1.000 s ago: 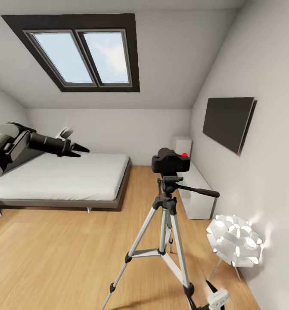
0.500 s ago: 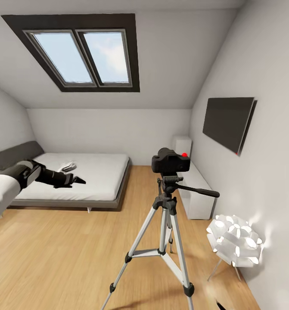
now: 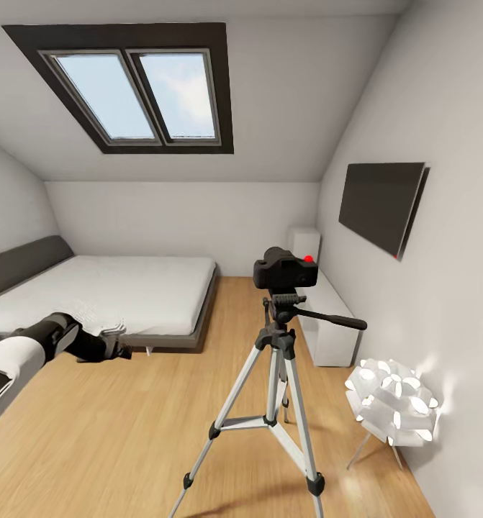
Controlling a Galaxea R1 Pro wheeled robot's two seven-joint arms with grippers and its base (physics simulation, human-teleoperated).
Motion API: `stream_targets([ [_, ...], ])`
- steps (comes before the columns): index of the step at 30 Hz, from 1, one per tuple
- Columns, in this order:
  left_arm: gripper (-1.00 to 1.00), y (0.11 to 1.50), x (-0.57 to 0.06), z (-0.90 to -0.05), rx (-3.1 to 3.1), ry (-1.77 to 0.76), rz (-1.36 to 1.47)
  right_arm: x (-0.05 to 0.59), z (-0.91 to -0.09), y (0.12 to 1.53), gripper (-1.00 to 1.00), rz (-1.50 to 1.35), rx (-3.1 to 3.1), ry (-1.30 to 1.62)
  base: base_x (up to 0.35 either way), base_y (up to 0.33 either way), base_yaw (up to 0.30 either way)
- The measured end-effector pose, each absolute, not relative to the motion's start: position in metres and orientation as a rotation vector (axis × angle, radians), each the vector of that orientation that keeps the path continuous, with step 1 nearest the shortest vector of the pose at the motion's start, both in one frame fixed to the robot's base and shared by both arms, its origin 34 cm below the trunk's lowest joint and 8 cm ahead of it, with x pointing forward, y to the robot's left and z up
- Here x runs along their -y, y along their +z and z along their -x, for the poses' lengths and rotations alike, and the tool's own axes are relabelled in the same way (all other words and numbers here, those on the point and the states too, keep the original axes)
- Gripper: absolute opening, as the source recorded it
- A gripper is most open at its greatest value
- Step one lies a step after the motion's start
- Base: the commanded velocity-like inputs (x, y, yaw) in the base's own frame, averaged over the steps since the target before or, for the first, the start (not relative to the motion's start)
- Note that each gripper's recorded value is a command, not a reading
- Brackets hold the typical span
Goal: Attach the digital camera to the camera tripod in the bedroom.
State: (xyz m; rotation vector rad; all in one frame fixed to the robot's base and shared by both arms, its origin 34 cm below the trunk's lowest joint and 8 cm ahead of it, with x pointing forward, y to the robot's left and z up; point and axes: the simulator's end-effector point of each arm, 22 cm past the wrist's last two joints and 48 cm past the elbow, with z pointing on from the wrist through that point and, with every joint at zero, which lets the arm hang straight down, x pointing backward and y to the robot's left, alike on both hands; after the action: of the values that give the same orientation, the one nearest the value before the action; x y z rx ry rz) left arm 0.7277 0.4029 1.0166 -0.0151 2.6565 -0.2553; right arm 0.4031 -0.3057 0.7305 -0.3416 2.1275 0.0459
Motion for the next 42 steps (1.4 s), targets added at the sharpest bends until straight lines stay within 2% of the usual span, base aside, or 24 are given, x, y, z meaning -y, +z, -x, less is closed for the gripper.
stream_targets([
  [12, 1.00, 0.934, -0.426, -0.669, -2.806, -0.099, 0.063, 0.373, -0.342, 0.671, 1.00, 0.220, -2.542, -0.236, 0.000, 0.000, 0.000],
  [23, 1.00, 0.865, -0.435, -0.600, -2.947, -0.037, 0.082, 0.384, -0.278, 0.649, 1.00, 0.219, -2.733, -0.294, 0.000, 0.000, 0.000],
  [42, 1.00, 0.738, -0.435, -0.391, -3.291, -0.018, 0.096, 0.386, -0.141, 0.629, 1.00, 0.238, -3.062, -0.321, 0.000, 0.000, 0.000],
])
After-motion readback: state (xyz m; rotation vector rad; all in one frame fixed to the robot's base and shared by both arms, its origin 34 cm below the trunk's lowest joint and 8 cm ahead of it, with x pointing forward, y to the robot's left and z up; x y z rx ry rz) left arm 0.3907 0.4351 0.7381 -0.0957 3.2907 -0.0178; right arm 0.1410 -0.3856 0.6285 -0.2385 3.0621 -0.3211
